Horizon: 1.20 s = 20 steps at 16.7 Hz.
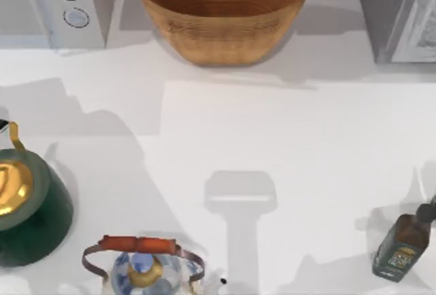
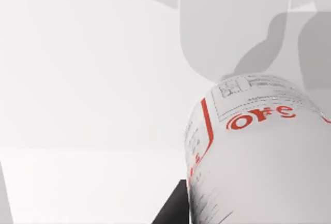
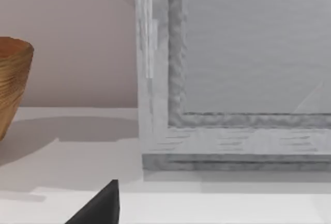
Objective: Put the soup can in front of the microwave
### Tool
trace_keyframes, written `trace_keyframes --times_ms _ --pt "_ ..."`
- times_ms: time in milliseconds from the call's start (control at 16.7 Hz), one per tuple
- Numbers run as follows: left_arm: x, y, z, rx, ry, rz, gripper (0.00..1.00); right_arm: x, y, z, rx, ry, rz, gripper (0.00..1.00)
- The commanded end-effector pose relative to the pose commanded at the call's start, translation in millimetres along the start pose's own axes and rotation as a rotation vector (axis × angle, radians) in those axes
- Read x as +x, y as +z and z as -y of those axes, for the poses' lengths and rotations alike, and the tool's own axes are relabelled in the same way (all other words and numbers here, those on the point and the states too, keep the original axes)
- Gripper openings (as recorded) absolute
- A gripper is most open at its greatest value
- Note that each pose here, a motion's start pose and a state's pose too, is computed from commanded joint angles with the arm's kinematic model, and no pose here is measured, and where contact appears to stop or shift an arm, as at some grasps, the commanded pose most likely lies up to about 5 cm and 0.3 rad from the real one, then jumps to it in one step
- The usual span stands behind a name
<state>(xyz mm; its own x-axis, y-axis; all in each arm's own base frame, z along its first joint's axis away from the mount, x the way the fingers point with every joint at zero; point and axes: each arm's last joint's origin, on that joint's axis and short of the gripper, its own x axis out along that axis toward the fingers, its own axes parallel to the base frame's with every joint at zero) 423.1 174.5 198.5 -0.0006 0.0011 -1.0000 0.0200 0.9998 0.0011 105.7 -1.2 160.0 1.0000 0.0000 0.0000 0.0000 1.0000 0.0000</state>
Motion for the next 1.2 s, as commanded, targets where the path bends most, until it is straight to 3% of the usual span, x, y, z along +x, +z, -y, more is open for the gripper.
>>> trace_keyframes --times_ms 480,1200 --pt "0.0 0.0 0.0 0.000 0.000 0.000 0.98 0.0 0.0 0.0 0.000 0.000 0.000 1.00" --pt "-7.0 0.7 -0.1 0.001 0.000 -0.008 1.00 0.0 0.0 0.0 0.000 0.000 0.000 1.00"
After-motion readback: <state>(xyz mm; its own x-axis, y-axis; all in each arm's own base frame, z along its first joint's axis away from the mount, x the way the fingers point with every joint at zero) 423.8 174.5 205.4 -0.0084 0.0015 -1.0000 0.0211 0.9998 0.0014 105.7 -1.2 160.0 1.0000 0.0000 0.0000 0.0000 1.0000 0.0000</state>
